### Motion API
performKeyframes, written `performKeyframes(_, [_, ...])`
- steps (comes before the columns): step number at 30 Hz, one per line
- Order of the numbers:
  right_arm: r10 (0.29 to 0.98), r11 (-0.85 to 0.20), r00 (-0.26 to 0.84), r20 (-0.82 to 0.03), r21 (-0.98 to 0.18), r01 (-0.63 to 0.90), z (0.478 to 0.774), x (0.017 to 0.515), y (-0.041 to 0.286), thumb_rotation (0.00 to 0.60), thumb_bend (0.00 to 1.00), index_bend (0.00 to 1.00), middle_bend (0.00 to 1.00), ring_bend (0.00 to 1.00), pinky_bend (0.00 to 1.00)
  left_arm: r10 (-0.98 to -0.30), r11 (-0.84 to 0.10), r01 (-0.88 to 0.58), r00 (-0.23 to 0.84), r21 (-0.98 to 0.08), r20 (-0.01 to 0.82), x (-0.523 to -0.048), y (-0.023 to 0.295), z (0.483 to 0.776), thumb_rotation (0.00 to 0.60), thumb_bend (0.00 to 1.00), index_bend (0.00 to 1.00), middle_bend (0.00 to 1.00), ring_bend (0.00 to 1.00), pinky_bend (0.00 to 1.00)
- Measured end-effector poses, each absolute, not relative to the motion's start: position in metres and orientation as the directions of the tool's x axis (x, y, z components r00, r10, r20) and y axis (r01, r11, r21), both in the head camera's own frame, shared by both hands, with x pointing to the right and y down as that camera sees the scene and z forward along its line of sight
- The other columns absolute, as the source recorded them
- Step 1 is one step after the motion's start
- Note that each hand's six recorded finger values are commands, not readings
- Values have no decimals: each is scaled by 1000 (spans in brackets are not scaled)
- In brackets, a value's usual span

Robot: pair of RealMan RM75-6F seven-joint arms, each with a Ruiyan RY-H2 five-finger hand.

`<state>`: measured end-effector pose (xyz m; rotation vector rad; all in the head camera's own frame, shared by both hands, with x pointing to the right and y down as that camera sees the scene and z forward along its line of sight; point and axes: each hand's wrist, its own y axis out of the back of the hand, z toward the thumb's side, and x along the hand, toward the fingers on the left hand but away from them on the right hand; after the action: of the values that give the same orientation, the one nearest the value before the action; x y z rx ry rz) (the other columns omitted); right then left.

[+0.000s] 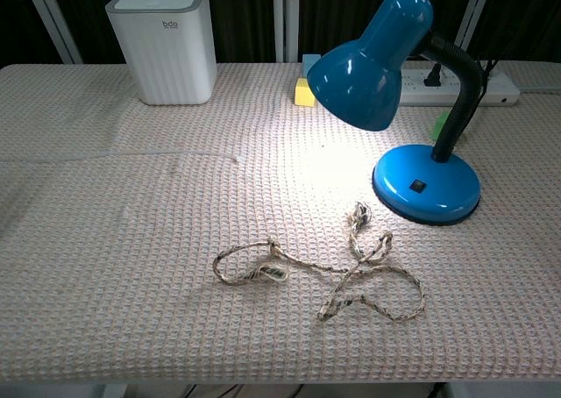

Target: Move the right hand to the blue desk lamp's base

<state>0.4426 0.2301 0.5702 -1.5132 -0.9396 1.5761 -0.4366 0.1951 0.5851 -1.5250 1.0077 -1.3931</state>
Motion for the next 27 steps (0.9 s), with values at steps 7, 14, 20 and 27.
performKeyframes(7, [895,-446,-32,-445,-895,-21,567,446,231,600,204,0,0,0,0,-933,-355,-26,73,-935,352,-435,197,586,600,115,54,6,0,0])
performKeyframes(14, [891,-454,-21,-454,-891,-20,571,444,231,600,203,0,0,0,0,-929,-368,-18,62,-930,366,-435,198,585,600,115,54,0,0,0])
performKeyframes(20, [885,-465,-2,-466,-884,-35,573,443,232,600,203,0,0,0,0,-926,-374,-25,59,-927,372,-435,200,588,600,116,54,0,0,0])
performKeyframes(27, [863,-503,10,-505,-862,-67,576,441,230,600,167,0,79,129,205,-923,-381,-24,60,-924,379,-436,201,591,600,115,51,0,0,0])
